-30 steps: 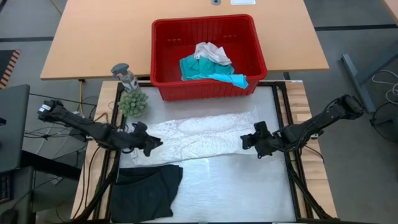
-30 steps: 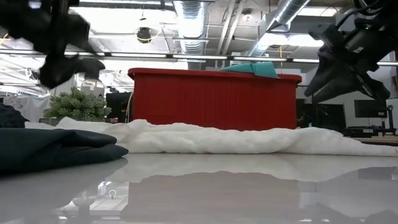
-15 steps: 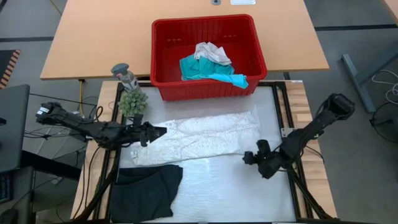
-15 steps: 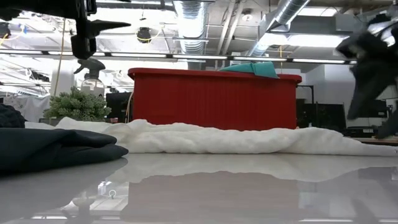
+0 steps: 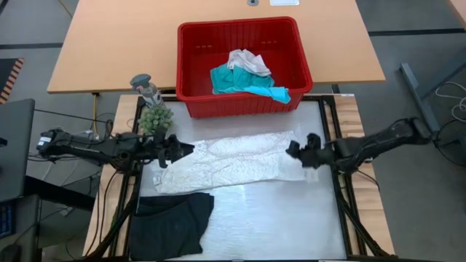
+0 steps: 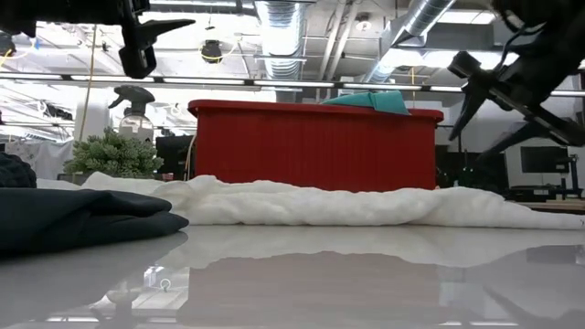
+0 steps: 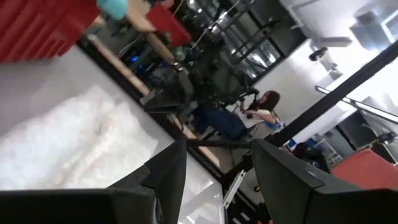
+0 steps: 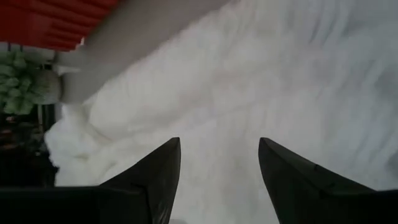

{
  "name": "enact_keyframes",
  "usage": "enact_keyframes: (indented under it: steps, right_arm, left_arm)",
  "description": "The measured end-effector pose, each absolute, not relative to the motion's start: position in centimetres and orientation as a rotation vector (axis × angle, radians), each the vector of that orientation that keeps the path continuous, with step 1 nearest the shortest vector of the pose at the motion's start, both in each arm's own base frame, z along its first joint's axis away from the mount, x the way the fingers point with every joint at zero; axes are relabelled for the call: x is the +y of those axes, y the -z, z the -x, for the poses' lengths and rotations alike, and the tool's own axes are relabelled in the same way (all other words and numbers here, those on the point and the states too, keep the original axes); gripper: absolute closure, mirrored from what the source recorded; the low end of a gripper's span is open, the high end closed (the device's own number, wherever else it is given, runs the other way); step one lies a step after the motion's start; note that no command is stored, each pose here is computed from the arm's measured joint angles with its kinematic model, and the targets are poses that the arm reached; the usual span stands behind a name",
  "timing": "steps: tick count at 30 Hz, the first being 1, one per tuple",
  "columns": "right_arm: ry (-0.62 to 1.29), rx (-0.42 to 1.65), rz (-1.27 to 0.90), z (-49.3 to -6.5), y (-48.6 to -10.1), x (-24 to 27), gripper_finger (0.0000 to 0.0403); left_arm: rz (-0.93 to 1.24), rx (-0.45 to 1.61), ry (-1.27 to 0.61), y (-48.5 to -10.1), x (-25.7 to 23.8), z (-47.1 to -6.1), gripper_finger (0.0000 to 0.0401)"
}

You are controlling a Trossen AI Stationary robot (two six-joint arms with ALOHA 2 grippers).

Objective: Fold Laundry from Bin
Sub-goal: Fold the white dress

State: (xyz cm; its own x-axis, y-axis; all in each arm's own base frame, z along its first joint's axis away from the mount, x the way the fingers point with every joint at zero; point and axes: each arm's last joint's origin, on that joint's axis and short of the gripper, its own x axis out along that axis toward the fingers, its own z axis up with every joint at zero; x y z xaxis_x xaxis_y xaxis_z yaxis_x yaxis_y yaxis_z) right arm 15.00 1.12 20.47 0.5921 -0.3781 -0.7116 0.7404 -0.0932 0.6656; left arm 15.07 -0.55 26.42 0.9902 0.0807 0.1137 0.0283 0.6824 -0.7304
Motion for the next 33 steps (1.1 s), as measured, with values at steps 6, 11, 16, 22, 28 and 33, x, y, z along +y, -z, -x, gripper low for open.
enact_keyframes:
  steps: [6, 11, 16, 22, 28, 33]
  right_arm:
    - [0.888, 0.535, -1.298, -12.9, -21.2, -1.9, 0.0163]
    - [0.786, 0.675, -1.175, -12.6, -21.0, -3.0, 0.0163]
    - [0.811, 0.738, -1.024, -13.3, -20.2, -4.2, 0.016]
    - [0.903, 0.872, -1.012, -14.0, -18.6, -5.0, 0.0148]
    - [0.891, 0.97, -0.985, -15.2, -17.1, -5.4, 0.0132]
    - [0.852, 1.006, -0.97, -16.7, -15.8, -5.8, 0.013]
  left_arm:
    - [0.761, -0.23, -0.035, -27.9, 0.6, -14.0, 0.0229]
    - [0.827, -0.256, -0.087, -27.9, 1.3, -14.0, 0.023]
    - [0.816, -0.284, -0.155, -27.9, 1.8, -13.9, 0.023]
    - [0.786, -0.312, -0.252, -27.8, 2.0, -13.8, 0.023]
    - [0.774, -0.291, -0.337, -27.3, 2.3, -14.0, 0.023]
    - [0.825, -0.232, -0.399, -26.4, 2.8, -14.5, 0.023]
